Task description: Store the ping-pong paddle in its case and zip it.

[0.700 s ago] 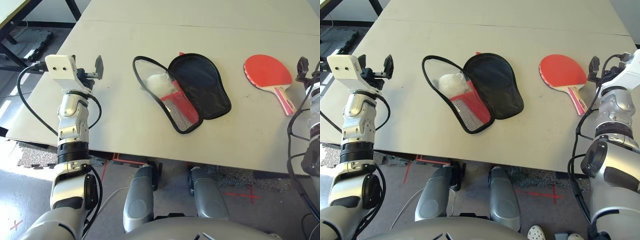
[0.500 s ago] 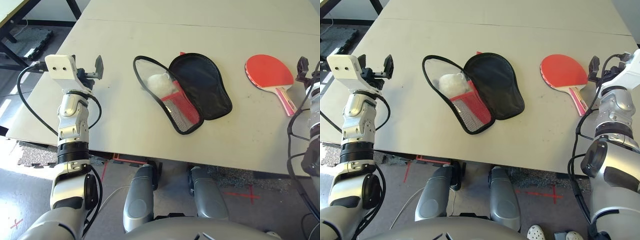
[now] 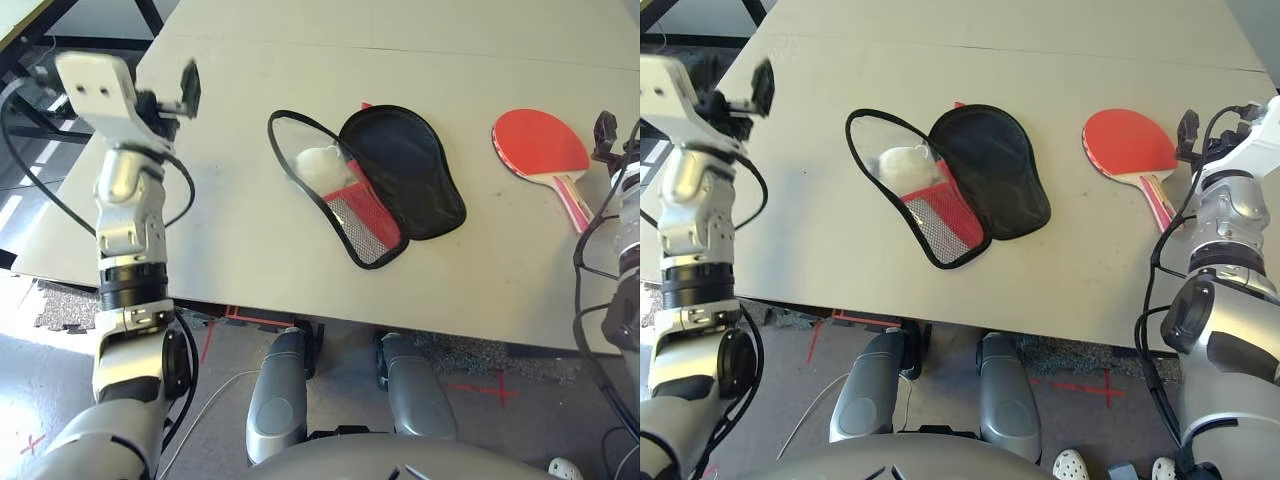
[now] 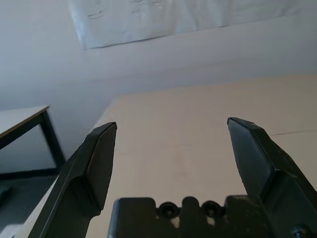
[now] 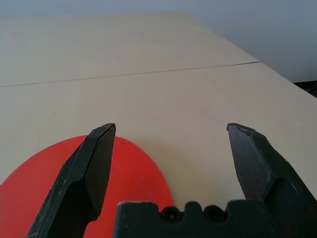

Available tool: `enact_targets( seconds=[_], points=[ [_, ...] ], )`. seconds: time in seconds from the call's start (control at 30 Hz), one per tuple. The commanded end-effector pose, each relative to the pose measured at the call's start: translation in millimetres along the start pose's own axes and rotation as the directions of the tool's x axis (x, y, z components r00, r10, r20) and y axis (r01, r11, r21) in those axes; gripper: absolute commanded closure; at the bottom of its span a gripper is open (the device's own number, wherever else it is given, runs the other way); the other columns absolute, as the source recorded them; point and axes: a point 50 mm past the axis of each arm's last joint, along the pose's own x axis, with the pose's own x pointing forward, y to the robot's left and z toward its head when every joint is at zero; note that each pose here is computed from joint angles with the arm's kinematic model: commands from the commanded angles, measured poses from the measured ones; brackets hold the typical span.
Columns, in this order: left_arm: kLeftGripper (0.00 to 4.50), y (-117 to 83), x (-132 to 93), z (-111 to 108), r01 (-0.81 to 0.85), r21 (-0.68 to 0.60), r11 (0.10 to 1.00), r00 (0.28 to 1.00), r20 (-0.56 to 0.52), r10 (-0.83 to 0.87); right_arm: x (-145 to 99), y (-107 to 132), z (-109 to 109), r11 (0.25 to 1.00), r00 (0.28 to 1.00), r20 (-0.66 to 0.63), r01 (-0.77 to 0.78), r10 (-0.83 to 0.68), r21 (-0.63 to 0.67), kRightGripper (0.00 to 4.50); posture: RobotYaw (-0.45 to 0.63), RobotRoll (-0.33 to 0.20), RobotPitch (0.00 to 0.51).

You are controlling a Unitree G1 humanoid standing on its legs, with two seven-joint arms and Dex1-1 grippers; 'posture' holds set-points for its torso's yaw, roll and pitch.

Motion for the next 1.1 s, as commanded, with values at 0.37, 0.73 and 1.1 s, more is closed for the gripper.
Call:
enact_targets(
  seconds=[0.37,0.73,1.1],
  points=[
    [0.00,-111,-11,7,0.588,-0.147,0.795,0.776,-0.176,-0.606,10,15,7,0.991,0.986,-0.096,-0.131,0.134,0.037,0.03,0.05,0.000,0.211],
    [0.00,-127,-14,-4,0.640,-0.183,0.746,0.717,-0.207,-0.666,18,26,50,0.943,0.856,-0.432,-0.332,0.284,-0.037,0.03,-0.01,0.000,0.215],
    [0.00,-136,-12,-3,0.669,-0.185,0.719,0.693,-0.195,-0.695,-6,30,62,0.871,0.531,-0.825,-0.480,0.191,-0.107,0.03,-0.03,0.000,0.212]
  ],
)
